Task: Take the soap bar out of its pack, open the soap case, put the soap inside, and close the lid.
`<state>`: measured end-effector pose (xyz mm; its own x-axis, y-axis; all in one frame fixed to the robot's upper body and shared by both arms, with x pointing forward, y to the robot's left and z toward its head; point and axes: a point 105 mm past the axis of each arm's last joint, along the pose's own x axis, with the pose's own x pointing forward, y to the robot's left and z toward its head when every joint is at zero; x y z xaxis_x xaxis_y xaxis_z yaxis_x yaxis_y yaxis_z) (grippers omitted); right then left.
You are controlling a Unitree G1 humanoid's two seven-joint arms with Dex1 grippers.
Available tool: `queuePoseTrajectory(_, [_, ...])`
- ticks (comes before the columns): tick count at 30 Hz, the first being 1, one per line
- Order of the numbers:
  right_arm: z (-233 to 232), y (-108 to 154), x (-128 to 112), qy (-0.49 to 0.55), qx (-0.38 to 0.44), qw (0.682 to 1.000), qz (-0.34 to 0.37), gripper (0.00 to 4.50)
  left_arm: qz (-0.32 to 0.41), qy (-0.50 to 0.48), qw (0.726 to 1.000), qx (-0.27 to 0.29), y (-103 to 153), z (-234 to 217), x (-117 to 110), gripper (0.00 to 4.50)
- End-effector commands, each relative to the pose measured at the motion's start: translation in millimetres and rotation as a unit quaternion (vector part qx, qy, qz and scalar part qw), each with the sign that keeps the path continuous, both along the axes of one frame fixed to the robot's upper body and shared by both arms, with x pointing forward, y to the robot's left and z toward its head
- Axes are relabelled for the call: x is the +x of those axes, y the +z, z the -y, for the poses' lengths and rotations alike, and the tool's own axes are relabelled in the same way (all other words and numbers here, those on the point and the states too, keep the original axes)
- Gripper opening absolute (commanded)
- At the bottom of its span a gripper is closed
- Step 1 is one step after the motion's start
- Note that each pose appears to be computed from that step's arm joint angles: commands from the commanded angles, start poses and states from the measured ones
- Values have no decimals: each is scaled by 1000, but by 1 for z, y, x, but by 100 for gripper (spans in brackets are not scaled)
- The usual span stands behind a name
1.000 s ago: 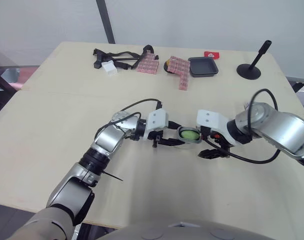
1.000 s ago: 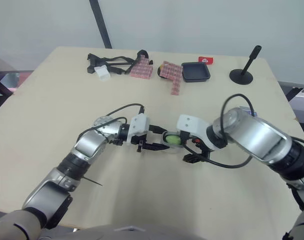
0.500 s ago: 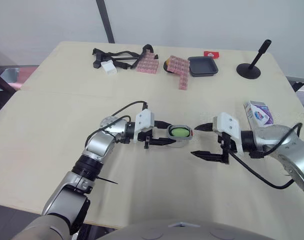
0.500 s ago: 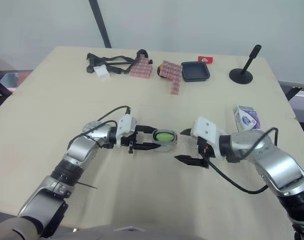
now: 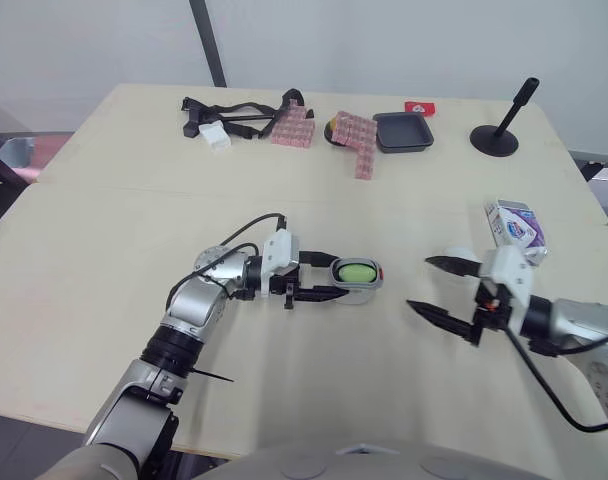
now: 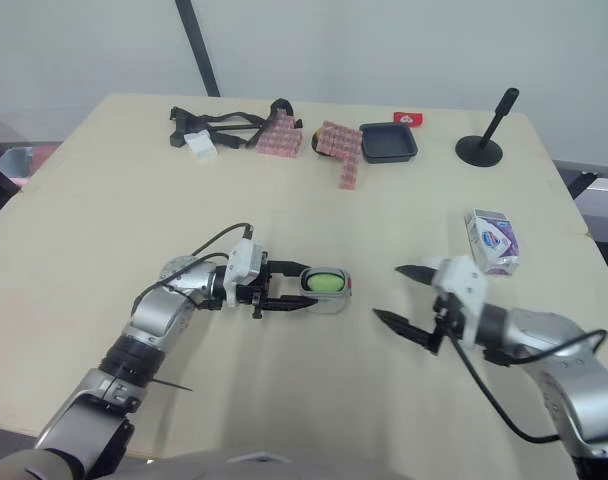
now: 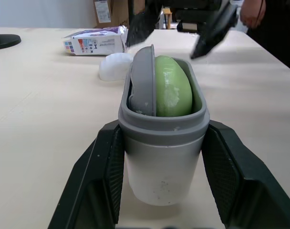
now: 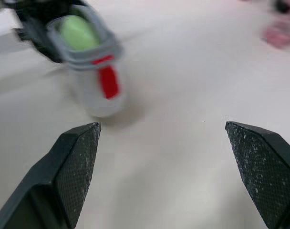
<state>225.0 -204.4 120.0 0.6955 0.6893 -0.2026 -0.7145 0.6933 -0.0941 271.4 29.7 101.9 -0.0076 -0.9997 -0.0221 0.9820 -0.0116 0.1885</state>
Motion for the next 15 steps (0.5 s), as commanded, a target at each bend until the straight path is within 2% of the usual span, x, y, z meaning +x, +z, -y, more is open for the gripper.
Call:
queuePoseTrajectory(1, [39,12,-6,-86,13,996,37,449,32,4,999,-16,13,-1,0,187])
queuePoseTrajectory(5, [79,6,-22,-198,47,978,45,449,35,9,999,-16,13,-1,0,187])
queuePoseTrajectory(8, [107,3,-36,-290,84,952,54,449,35,4,999,-26,17,1,-2,187])
queuePoseTrajectory(15, [132,-15,-64,-343,55,937,25,449,28,-21,999,-30,21,1,-10,187])
